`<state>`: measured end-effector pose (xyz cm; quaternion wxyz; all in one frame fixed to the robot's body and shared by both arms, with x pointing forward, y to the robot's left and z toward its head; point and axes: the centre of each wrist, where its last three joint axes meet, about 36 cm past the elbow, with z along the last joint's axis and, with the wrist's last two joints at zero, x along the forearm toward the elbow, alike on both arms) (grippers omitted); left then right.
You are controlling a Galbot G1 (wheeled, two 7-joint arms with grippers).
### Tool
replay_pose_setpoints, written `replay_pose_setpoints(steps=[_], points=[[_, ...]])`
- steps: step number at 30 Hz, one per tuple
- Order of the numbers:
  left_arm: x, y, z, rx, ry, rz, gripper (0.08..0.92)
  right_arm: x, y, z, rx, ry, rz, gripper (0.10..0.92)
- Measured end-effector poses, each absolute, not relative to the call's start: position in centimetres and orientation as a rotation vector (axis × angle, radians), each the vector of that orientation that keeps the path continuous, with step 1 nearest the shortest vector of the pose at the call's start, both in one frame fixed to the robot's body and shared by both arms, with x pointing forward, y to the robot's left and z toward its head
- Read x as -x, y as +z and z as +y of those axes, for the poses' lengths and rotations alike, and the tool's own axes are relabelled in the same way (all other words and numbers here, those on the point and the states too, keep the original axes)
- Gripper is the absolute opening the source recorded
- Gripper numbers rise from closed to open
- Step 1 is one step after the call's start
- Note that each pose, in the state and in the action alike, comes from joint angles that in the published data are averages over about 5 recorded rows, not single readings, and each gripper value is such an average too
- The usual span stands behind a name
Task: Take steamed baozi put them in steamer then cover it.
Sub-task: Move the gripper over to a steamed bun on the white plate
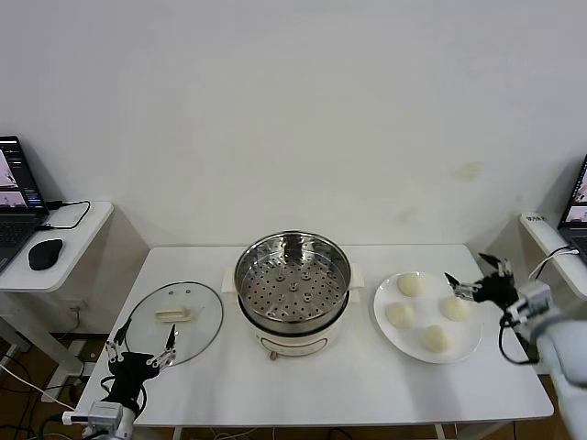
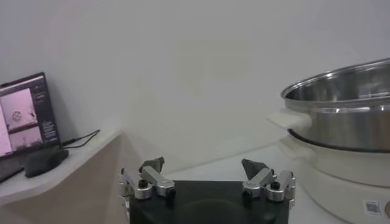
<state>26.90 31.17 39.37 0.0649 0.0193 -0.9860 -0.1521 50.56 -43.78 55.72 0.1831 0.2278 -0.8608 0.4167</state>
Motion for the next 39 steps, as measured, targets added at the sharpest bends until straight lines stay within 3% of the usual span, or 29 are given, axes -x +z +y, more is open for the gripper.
replay_pose_setpoints(steps=[11, 25, 39], points=[[-25.5, 40.5, 31.1, -0.118, -0.480, -2.978, 0.823, -59.4, 57.9, -42.3, -0.980, 1.516, -1.870, 0.823], [-24.2, 41.4, 31.5, -0.174, -0.500, -2.974, 0.823, -65.7, 52.2, -40.9, -1.167, 1.549, -1.447, 0.823], [-23.8, 41.0, 31.5, -0.172, -0.512, -2.951, 0.823, -69.0, 48.9, -40.1, -1.182, 1.505, -1.460, 0.823]])
